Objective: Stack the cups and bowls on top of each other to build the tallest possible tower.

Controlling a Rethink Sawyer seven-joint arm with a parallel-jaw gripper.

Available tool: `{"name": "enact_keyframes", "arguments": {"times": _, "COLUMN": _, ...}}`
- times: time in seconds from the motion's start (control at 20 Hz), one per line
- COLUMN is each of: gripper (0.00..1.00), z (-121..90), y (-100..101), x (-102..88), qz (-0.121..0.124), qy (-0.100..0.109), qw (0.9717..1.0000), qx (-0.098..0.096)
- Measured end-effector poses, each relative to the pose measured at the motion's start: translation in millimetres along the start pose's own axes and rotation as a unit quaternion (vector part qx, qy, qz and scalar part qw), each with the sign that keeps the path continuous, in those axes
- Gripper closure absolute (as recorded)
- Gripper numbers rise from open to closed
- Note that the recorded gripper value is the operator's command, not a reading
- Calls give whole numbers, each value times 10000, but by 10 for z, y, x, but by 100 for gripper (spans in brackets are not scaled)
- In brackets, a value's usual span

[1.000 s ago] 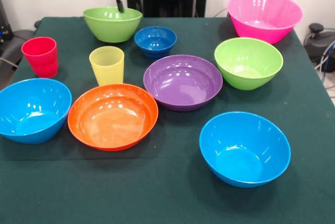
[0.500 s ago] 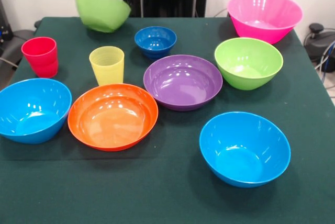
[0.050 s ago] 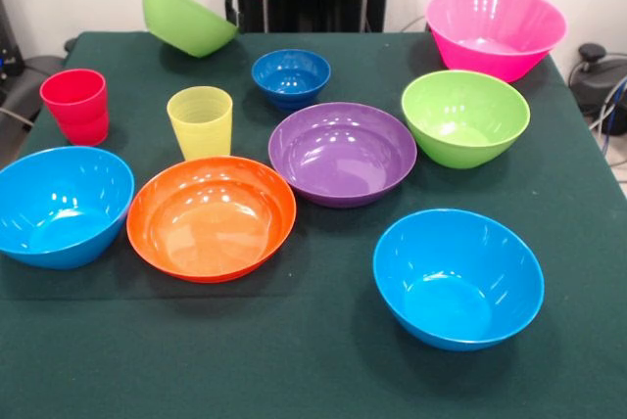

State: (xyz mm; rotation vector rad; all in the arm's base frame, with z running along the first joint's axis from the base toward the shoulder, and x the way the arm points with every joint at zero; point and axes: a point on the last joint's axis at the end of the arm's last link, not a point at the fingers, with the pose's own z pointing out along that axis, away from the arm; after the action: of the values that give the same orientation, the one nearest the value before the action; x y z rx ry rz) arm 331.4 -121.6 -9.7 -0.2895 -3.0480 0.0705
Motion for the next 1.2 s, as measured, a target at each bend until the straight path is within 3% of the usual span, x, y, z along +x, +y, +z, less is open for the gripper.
{"name": "enact_keyframes", "arguments": {"times": 0.85, "gripper": 100, "z": -49, "y": -102, "x": -36, "qz": 346, "qy": -1, "qw": 9993, "qx": 101}}
{"name": "enact_keyframes", "arguments": {"times": 1.2, "gripper": 100, "z": -130, "y": -209, "x": -148, "qz": 600, "qy": -142, "qw": 9980, "qx": 122}}
